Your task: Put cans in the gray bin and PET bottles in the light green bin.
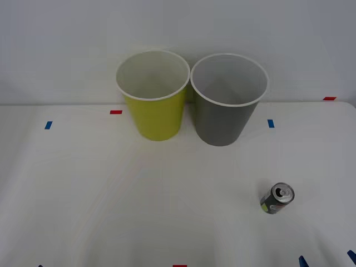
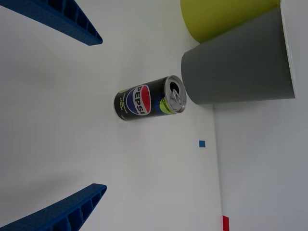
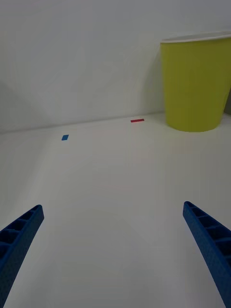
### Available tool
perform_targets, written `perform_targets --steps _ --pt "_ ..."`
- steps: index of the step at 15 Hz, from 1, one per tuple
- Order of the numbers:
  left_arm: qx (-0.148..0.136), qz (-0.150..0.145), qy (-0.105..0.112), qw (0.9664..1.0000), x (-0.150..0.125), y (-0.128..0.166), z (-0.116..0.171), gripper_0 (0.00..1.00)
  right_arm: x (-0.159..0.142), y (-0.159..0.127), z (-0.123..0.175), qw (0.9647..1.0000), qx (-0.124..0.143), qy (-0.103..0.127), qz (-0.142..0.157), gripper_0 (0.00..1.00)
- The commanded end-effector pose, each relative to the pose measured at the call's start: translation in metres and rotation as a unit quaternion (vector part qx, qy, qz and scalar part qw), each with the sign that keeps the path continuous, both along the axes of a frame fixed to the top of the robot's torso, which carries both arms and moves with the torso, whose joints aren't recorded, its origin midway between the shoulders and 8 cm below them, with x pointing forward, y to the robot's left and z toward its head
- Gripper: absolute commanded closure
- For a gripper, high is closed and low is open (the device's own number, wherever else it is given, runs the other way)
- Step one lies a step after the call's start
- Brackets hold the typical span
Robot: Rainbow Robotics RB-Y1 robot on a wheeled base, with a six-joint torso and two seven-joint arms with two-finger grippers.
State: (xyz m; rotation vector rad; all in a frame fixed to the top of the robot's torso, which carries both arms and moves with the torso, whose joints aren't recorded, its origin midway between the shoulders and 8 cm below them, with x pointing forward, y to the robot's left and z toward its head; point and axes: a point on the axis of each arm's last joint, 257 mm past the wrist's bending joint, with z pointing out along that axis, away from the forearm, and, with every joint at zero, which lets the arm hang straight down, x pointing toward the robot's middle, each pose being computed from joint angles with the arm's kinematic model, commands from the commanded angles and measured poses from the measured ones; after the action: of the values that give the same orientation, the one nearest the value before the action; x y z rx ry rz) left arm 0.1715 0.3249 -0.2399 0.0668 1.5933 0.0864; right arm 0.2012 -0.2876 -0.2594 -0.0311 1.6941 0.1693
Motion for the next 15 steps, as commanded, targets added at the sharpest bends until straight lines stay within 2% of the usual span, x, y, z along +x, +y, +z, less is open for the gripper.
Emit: perform_targets --steps 1,15 --pt "0.0 0.0 0.0 1.0 0.0 0.0 0.0 0.0 0.0 0.0 0.0 1.0 0.0 0.0 0.0 0.0" --pt "0.0 0.0 0.0 1.0 0.0 0.0 0.0 0.0 0.0 0.0 0.0 1.0 0.0 0.0 0.0 0.0"
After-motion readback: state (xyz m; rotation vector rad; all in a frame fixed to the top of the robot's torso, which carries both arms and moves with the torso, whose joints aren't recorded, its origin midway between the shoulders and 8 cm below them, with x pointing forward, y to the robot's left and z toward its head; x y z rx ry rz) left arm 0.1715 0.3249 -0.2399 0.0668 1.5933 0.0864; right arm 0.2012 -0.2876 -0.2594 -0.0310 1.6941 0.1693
